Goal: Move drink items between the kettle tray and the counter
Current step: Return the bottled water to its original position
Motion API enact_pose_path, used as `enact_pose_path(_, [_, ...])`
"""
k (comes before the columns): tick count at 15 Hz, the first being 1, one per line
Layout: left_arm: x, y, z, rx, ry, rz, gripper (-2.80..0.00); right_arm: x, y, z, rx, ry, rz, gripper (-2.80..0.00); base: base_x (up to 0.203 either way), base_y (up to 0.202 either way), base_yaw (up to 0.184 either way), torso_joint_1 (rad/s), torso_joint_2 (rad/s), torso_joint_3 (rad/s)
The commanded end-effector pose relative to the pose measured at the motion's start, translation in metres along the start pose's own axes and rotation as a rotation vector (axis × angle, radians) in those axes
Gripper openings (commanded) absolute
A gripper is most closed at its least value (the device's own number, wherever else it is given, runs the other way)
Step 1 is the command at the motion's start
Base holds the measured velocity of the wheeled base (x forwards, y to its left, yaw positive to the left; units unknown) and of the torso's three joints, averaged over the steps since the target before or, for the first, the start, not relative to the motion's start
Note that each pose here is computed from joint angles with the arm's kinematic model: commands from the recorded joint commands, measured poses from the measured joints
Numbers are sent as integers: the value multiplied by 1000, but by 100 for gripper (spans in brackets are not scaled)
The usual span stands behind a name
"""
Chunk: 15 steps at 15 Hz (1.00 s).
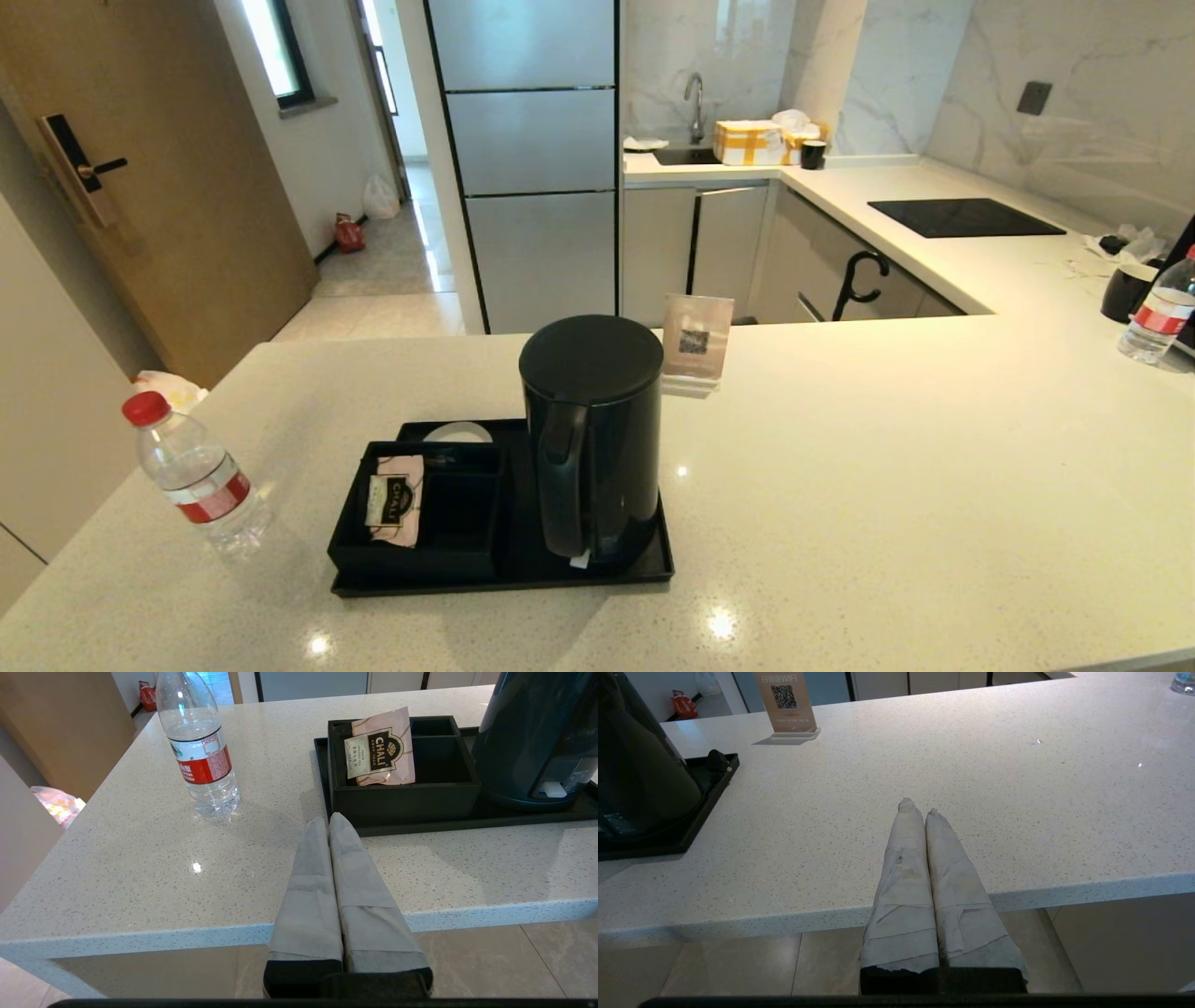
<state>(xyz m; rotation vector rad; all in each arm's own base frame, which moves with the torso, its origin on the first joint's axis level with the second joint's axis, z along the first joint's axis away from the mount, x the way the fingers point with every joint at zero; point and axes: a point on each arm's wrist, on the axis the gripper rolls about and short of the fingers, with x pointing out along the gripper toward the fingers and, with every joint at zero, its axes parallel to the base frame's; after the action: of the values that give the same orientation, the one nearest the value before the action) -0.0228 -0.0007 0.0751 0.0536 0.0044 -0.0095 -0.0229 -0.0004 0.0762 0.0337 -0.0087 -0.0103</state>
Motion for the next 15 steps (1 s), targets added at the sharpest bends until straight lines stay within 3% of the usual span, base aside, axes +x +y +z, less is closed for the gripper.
enact_pose_path(1, [0,0,0,2,2,0,-280,0,0,0,0,1,0,-280,0,0,0,0,0,0])
enact_pose_path(2, [-1,0,7,15,5,1,-280,0,0,0,0,1,0,-280,0,0,0,0,0,0])
enact_pose_path(4, [-2,3,51,-10,2,8,-280,0,0,0,0,1,0,-280,0,0,0,0,0,0])
enact_pose_path(7, [22,9,120,-65,118,86,-280,0,0,0,-1,1,0,-280,0,0,0,0,0,0])
enact_pose_path(8, [27,10,131,-77,148,119,-280,0,0,0,-1,1,0,-280,0,0,0,0,0,0])
enact_pose_path(10, [55,13,128,-64,364,205,-280,0,0,0,-1,1,0,-280,0,0,0,0,0,0])
enact_pose_path(12, [75,15,120,-48,530,255,-280,0,0,0,0,1,0,-280,0,0,0,0,0,0])
enact_pose_path(15, [109,17,107,-78,701,303,-280,0,0,0,0,1,-1,-280,0,0,0,0,0,0])
